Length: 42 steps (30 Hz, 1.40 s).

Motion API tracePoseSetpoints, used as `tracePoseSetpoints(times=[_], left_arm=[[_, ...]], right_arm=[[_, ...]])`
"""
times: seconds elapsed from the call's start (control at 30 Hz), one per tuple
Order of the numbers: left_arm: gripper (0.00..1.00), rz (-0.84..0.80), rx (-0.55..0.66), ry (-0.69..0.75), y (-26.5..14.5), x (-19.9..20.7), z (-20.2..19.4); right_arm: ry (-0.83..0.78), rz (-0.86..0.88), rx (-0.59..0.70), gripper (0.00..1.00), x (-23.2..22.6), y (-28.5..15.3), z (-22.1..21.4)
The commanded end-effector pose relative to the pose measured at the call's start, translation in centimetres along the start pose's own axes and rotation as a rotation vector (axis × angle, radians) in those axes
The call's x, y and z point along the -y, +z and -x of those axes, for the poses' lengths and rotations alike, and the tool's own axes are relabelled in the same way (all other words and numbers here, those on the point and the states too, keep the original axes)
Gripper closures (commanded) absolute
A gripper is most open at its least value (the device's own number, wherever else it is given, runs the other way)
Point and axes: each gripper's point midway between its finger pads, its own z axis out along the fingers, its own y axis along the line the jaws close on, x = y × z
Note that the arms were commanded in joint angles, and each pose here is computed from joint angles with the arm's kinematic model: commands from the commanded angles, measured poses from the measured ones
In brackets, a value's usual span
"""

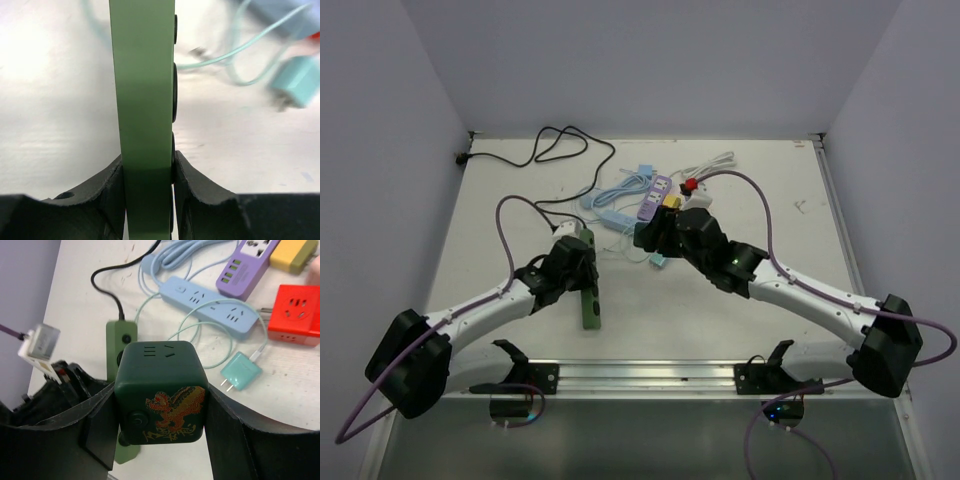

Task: Pull the plug off the socket

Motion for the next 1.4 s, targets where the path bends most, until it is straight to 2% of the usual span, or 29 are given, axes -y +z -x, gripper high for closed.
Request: tracePoseSetpoints(times=[0.0, 0.17, 0.33, 0.5, 0.63, 0.87, 0.97, 1.2, 1.37], left_arm=[[1.0, 0.191, 0.026, 0.041, -0.6, -4.1, 0.0], [1.0, 0.0, 0.079, -0.014, -1.4, -1.6, 0.9], [1.0, 0.036, 0.153, -0.046, -2.1, -2.9, 2.8], [1.0, -0.018, 0.123, -0.112, -1.0, -4.5, 3.4], [0.99, 0.027, 0.156, -0.179, -0.3, -7.5, 5.4], [0.84, 0.055, 0.168, -0.283, 0.5, -10.4, 8.4], [0.77, 0.01, 0.213, -0.325, 1.0, -10.7, 10.1], [0.6, -0.078, 0.273, -0.299, 1.7, -9.4, 12.1], [0.53, -0.114, 0.292, -0.3, 2.4, -9.7, 12.2]], right_arm=[[0.007, -0.021, 0.137, 0.74, 0.6, -1.8, 4.3], [0.049, 0.012, 0.151, 0.72, 2.6, -2.7, 4.9], [0.123, -0.055, 0.156, 0.71, 8.3, -3.3, 5.4], [0.164, -0.121, 0.178, 0.69, 12.7, -4.7, 6.4], [0.221, -0.153, 0.185, 0.69, 15.9, -5.3, 6.9], [0.314, -0.148, 0.193, 0.68, 19.3, -6.0, 8.0], [0.324, -0.155, 0.187, 0.68, 20.1, -5.9, 8.0], [0.348, -0.183, 0.19, 0.68, 22.0, -5.4, 8.4], [0.366, -0.169, 0.19, 0.68, 22.7, -4.8, 8.5]])
